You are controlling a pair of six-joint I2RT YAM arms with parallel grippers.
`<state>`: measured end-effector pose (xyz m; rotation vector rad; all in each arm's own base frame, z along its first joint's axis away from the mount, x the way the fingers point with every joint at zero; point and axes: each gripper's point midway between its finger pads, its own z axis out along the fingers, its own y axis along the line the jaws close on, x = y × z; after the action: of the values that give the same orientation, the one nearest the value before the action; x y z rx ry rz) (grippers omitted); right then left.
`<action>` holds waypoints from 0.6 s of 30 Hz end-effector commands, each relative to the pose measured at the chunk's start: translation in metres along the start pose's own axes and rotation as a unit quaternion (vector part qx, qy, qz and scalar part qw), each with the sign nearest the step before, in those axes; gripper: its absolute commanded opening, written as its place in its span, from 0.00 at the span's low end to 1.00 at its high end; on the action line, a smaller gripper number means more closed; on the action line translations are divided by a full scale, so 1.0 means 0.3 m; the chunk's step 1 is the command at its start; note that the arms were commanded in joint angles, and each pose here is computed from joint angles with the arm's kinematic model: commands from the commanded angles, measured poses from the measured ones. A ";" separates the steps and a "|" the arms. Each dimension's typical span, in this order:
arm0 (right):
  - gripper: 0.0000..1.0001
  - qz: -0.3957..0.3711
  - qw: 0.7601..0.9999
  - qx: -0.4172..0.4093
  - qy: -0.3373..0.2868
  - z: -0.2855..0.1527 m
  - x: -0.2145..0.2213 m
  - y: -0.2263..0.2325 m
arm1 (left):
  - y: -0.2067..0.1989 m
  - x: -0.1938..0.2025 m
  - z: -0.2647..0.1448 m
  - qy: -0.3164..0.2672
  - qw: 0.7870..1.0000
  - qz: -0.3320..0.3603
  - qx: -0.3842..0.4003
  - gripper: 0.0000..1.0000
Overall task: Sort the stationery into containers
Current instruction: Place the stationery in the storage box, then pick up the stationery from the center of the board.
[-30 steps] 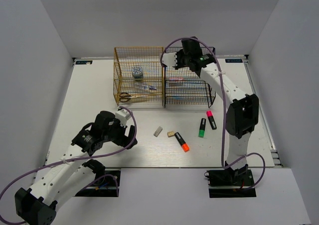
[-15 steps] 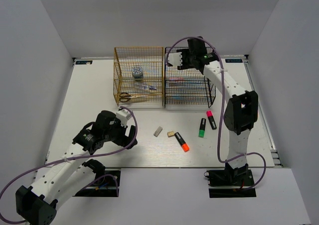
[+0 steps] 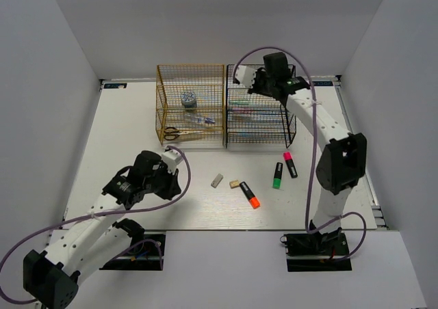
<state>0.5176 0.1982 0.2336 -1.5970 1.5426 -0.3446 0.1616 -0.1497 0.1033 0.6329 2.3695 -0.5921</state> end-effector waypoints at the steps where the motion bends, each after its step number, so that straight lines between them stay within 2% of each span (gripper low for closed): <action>1: 0.00 0.203 0.973 0.089 -0.068 -0.271 -0.117 -0.131 | -0.037 -0.020 0.028 0.009 0.999 -0.013 0.033 0.00; 2: 0.01 0.227 0.968 0.075 -0.084 -0.326 -0.140 -0.119 | -0.051 -0.043 0.032 0.006 0.999 -0.017 0.044 0.00; 3: 0.48 0.281 0.957 -0.017 -0.065 -0.353 -0.116 0.030 | -0.073 -0.057 0.035 0.010 0.998 -0.026 0.060 0.01; 4: 0.73 0.296 0.949 -0.076 -0.079 -0.369 -0.142 0.117 | -0.071 -0.042 0.069 0.040 0.997 -0.043 0.057 0.18; 5: 0.83 0.314 0.939 -0.117 -0.076 -0.457 -0.152 0.195 | -0.095 -0.094 0.066 0.031 0.997 -0.034 0.061 0.31; 6: 0.84 0.335 0.927 -0.159 -0.057 -0.464 -0.125 0.299 | -0.104 -0.096 0.082 0.040 0.998 -0.023 0.051 0.47; 7: 0.75 0.353 0.910 -0.210 -0.059 -0.467 -0.123 0.419 | -0.095 -0.077 0.122 0.069 0.997 -0.021 0.037 0.71; 8: 0.52 0.372 0.904 -0.197 -0.077 -0.548 -0.148 0.424 | -0.104 -0.139 0.128 0.053 0.999 0.007 0.012 0.81; 9: 0.01 0.393 0.890 -0.230 -0.041 -0.515 -0.085 0.570 | -0.127 -0.141 0.141 0.058 0.998 0.026 0.006 0.89; 10: 0.00 0.400 0.891 -0.209 -0.044 -0.540 -0.075 0.568 | -0.144 -0.138 0.185 0.078 0.996 0.044 -0.004 0.99; 12: 0.01 0.420 0.881 -0.218 -0.021 -0.572 -0.031 0.671 | -0.151 -0.200 0.225 0.070 0.995 0.066 -0.038 0.99; 14: 0.60 0.419 0.881 -0.218 -0.019 -0.582 -0.013 0.709 | -0.154 -0.205 0.270 0.084 0.993 0.064 -0.043 0.99; 15: 0.70 0.410 0.885 -0.220 -0.012 -0.592 0.021 0.769 | -0.170 -0.255 0.282 0.068 0.995 0.064 -0.037 0.99; 16: 0.68 0.407 0.889 -0.211 -0.012 -0.590 0.031 0.773 | -0.148 -0.247 0.332 0.078 0.993 0.064 -0.053 0.97; 18: 0.42 0.414 0.886 -0.206 -0.001 -0.597 0.060 0.809 | -0.148 -0.283 0.373 0.074 0.993 0.071 -0.061 0.85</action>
<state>0.2328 0.1485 0.1472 -1.1340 2.2611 0.4872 0.2161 -0.2609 0.0827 0.8562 2.5097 -0.4229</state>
